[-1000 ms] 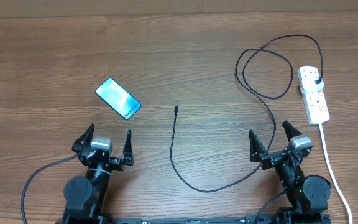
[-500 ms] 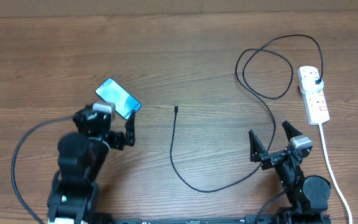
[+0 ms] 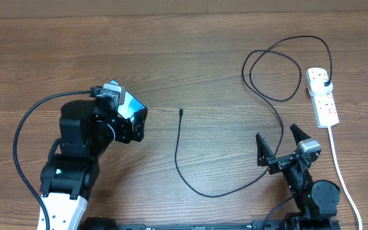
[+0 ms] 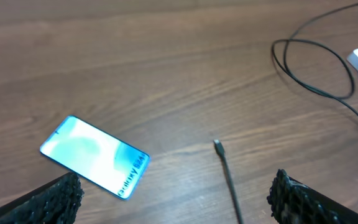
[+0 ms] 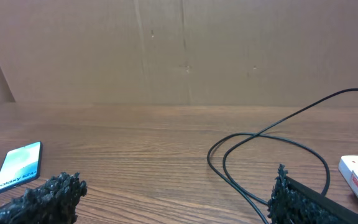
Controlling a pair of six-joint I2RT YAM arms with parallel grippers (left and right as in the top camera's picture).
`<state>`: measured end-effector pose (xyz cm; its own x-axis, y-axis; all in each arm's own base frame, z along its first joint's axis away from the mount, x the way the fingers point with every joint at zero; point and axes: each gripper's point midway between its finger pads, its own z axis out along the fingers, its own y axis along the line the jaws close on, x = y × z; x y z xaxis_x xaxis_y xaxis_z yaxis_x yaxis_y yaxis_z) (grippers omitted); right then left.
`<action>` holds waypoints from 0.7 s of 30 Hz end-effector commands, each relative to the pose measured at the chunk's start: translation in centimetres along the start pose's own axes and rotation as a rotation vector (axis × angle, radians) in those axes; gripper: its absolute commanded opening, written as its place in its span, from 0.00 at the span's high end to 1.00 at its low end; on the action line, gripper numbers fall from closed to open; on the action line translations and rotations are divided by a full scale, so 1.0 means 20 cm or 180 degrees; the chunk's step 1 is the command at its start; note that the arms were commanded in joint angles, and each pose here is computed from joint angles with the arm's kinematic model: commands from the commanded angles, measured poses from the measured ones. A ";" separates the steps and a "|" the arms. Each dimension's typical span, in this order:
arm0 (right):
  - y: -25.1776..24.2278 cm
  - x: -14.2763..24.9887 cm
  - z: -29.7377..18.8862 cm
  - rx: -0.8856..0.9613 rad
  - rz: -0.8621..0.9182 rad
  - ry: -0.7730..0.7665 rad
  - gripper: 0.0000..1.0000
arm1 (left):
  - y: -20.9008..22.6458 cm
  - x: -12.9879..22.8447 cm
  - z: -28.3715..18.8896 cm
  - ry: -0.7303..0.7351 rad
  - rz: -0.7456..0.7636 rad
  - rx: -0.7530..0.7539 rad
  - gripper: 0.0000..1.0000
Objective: Plug charger to phone and switch on socket
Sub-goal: 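Move the left gripper forward over the Galaxy phone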
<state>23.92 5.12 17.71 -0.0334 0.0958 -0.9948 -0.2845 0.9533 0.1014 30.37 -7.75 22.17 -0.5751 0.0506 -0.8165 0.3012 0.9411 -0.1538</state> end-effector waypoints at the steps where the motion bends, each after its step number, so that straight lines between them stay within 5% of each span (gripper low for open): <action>1: 0.00 0.01 0.00 0.0019 0.0021 -0.0013 0.00 | -0.05 -0.02 -0.01 0.0025 -0.0093 0.0202 0.00; 21: 0.00 0.01 0.00 0.0019 0.0021 -0.0013 0.00 | -0.05 0.29 0.14 0.0935 -0.0386 0.0331 0.01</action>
<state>23.92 5.12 17.71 -0.0335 0.0966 -0.9948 -0.2841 0.9533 0.1021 28.33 -9.14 15.49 -0.8037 0.0692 -0.5910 0.2893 0.9133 -0.2865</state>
